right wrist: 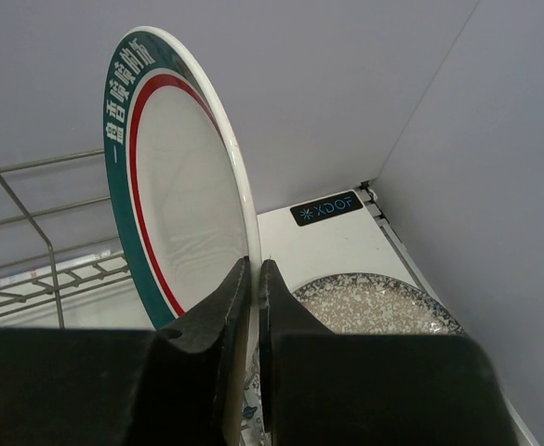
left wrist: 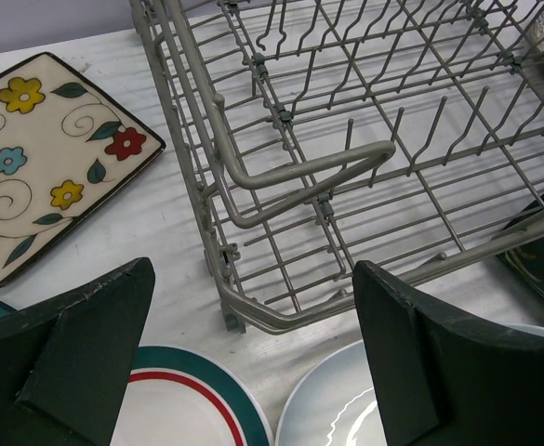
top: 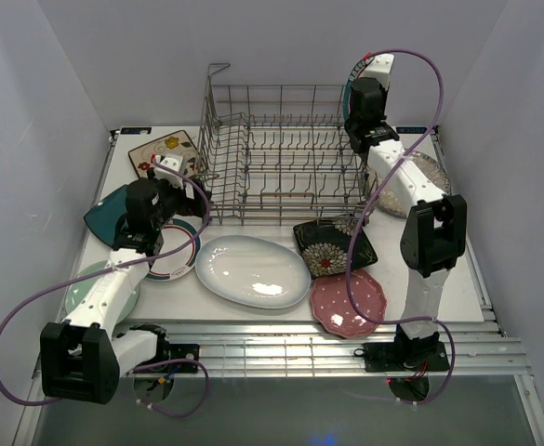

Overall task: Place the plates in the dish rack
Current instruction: Insert the plate into the dish rack.

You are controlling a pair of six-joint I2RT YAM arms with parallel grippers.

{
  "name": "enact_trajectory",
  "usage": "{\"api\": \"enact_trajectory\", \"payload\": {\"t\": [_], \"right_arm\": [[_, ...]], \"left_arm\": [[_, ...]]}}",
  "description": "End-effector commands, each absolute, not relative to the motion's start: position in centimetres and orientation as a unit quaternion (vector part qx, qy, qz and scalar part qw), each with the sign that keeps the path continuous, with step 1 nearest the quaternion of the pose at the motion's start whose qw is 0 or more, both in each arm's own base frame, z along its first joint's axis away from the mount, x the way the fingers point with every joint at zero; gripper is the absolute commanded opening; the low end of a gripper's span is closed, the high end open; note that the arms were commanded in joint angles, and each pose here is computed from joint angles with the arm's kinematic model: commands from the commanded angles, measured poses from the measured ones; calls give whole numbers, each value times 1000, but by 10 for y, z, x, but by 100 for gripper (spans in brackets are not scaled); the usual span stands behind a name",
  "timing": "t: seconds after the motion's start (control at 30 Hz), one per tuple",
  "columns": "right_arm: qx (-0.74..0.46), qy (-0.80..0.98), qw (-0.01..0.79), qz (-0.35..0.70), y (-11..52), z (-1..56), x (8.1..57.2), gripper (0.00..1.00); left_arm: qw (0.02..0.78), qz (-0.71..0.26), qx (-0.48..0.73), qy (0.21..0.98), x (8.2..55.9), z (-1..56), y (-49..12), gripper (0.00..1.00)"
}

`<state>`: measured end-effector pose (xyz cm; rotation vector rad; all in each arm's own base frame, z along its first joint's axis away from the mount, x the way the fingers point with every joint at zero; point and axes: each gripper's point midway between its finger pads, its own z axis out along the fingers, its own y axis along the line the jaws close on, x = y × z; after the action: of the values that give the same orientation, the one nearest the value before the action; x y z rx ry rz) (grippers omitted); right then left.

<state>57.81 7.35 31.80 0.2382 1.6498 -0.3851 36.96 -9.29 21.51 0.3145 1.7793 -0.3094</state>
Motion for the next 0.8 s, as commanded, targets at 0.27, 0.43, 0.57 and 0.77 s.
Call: {"api": "enact_trajectory", "payload": {"t": [0.27, 0.43, 0.57, 0.77], "right_arm": [[136, 675, 704, -174, 79, 353, 593, 8], [131, 666, 708, -195, 85, 356, 593, 8], [120, 664, 707, -212, 94, 354, 597, 8], [110, 669, 704, -213, 103, 346, 600, 8]], "left_arm": [[612, -149, 124, 767, 374, 233, -96, 98], [614, -146, 123, 766, 375, 233, -95, 98], [612, -147, 124, 767, 374, 231, -96, 98], [611, -146, 125, 768, 375, 230, -96, 98]]}}
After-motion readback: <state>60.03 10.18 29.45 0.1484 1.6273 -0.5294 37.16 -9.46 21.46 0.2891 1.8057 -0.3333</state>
